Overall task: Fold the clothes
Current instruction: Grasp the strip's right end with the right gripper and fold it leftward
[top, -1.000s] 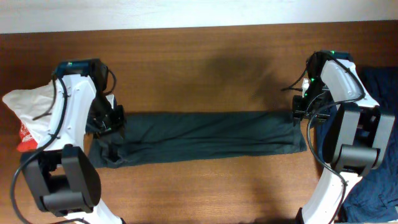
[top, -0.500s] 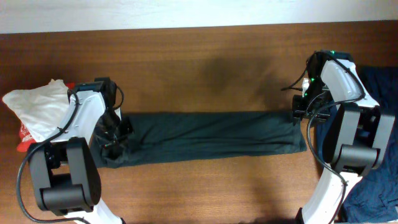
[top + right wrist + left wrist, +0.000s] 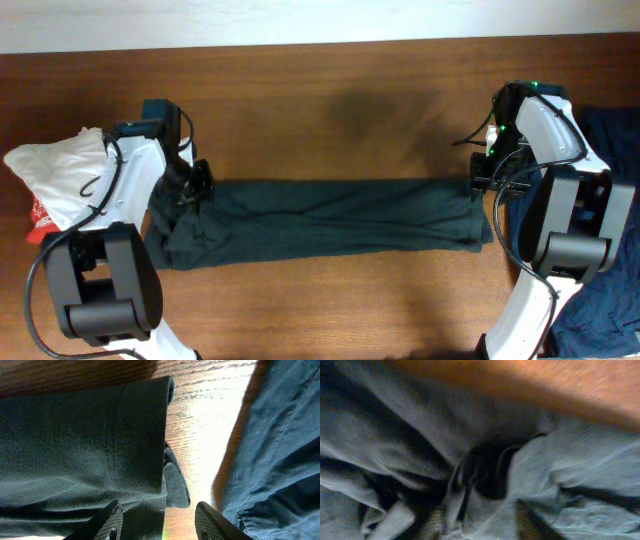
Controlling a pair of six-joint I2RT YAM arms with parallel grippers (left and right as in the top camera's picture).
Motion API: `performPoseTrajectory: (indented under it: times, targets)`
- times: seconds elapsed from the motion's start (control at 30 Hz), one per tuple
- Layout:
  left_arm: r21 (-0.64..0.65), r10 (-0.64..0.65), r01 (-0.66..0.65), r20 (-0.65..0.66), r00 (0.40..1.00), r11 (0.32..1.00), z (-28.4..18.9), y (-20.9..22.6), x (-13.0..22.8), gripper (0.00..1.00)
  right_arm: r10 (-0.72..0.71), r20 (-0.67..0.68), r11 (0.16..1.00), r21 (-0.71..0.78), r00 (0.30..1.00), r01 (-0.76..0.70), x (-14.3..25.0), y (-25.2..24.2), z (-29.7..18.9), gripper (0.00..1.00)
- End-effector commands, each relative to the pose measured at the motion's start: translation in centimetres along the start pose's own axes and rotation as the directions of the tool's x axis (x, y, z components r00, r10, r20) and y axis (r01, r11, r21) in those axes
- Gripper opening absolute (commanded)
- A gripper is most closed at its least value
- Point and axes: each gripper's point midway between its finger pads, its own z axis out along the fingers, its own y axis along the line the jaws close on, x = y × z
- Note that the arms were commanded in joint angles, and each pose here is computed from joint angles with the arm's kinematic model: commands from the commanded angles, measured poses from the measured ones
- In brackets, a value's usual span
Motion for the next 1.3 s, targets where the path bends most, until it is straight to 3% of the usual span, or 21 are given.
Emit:
performPoseTrajectory:
  times: [0.0,0.27,0.53,0.6,0.63,0.7,0.93,0.97,1.03,1.07,1.17,1.23,1.27]
  targets:
    - [-0.031,-0.001,-0.001,-0.074,0.997,1.000,1.7,1.0,2.2,0.49,0.005,0.007,1.000,0.008,1.000,-0.005,0.2,-0.2,-0.3,0.51]
    - [-0.195,-0.029,0.021,-0.038,0.999,0.981,1.4,3.8,1.7,0.49,0.005,0.007,1.000,0.009,1.000,-0.005,0.1,-0.2,-0.3,0.51]
    - [-0.217,-0.061,0.039,-0.093,0.994,0.975,4.9,4.9,4.7,0.50,-0.049,0.022,0.999,0.007,0.999,0.049,-0.3,-0.5,-0.3,0.51]
    - [-0.211,-0.059,0.042,-0.073,0.996,0.977,4.2,4.6,3.9,0.50,-0.117,0.033,0.992,-0.042,0.993,0.119,-0.4,0.1,-0.3,0.52]
    - [-0.202,-0.057,0.045,-0.051,0.997,0.978,2.9,4.2,3.0,0.51,-0.167,0.047,0.978,-0.121,0.985,0.172,-0.4,1.0,-0.4,0.60]
    - [-0.182,-0.052,0.050,-0.006,0.999,0.982,0.3,3.6,1.8,0.51,-0.198,0.046,0.965,-0.166,0.979,0.203,-0.1,1.1,-0.1,0.65]
    - [-0.119,-0.045,0.054,0.082,0.996,0.991,-3.1,2.4,0.9,0.67,-0.181,-0.007,0.949,-0.265,0.984,0.172,1.9,1.8,5.4,0.66]
    - [-0.118,-0.045,0.055,0.084,0.995,0.992,-3.1,2.4,0.9,0.68,-0.190,-0.006,0.934,-0.309,0.982,0.178,2.2,2.6,5.8,0.64]
    - [-0.117,-0.045,0.055,0.087,0.995,0.992,-3.1,2.4,0.8,0.69,-0.205,-0.004,0.903,-0.386,0.979,0.188,2.8,3.9,6.0,0.52]
    - [-0.117,-0.044,0.055,0.089,0.995,0.992,-3.1,2.4,0.7,0.70,-0.204,-0.004,0.900,-0.395,0.979,0.186,2.9,4.0,5.9,0.37]
    - [-0.115,-0.044,0.055,0.091,0.995,0.992,-3.1,2.3,0.7,0.72,-0.202,0.023,0.899,-0.393,0.979,0.195,2.2,4.1,6.0,0.29]
    - [-0.104,-0.044,0.053,0.087,0.995,0.993,-3.1,2.1,0.7,0.72,-0.197,0.041,0.900,-0.389,0.980,0.197,1.8,4.0,6.0,0.07]
    - [-0.101,-0.045,0.053,0.085,0.995,0.994,-3.1,2.1,0.8,0.72,-0.185,0.047,0.907,-0.376,0.982,0.189,1.4,3.7,6.0,0.04]
